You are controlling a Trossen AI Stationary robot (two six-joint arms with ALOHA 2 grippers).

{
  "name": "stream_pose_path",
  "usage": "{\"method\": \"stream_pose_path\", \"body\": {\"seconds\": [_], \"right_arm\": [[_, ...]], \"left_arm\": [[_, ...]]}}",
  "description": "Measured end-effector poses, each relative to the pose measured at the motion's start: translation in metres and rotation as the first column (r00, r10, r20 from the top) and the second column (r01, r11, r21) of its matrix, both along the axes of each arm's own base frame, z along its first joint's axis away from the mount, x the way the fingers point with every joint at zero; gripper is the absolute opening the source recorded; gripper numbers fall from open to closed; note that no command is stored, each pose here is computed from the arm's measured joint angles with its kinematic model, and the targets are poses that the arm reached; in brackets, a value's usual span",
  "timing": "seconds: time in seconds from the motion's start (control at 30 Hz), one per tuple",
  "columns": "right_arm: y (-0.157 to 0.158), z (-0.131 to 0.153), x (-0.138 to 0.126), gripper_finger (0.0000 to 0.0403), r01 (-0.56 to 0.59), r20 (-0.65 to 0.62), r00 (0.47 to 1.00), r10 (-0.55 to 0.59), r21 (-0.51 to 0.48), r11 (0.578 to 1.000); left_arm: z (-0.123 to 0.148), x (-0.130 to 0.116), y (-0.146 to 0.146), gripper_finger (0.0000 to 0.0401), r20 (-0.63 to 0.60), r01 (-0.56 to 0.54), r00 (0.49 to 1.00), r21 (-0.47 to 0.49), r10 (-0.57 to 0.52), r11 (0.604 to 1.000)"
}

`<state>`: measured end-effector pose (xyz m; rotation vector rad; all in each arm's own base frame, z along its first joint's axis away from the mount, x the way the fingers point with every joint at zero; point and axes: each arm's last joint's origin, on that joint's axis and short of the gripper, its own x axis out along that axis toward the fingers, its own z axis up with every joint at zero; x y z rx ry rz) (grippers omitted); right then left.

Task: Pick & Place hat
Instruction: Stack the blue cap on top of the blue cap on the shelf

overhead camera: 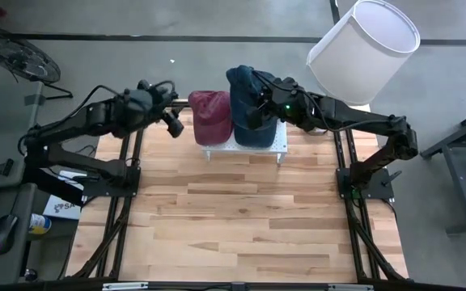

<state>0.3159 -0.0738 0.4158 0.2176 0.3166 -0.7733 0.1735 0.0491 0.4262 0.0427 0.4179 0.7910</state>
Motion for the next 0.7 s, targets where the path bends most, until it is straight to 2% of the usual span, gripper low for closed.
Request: {"method": "stream_pose_path", "body": {"seconds": [0.13,0.3,0.53,0.7], "right_arm": [[0.0,0.002,-0.002,0.0003,-0.001,0.009,1.0,0.001,-0.001,1.0],[0.003,0.012,-0.011,0.0003,-0.015,0.046,0.999,0.015,-0.007,1.0],[0.004,0.018,-0.02,0.0003,-0.018,0.052,0.998,0.019,-0.01,1.0],[0.004,0.018,-0.02,0.0003,-0.021,0.042,0.999,0.022,-0.021,1.0]], "left_arm": [[-0.005,-0.006,0.021,0.0118,0.029,-0.073,0.997,-0.075,0.075,0.995],[-0.017,-0.015,0.045,0.0017,0.047,-0.147,0.986,-0.192,0.158,0.97],[-0.052,-0.028,0.082,0.0003,0.091,-0.182,0.966,-0.426,0.242,0.886],[-0.085,-0.034,0.107,0.0002,0.12,-0.195,0.94,-0.583,0.32,0.789]]}}
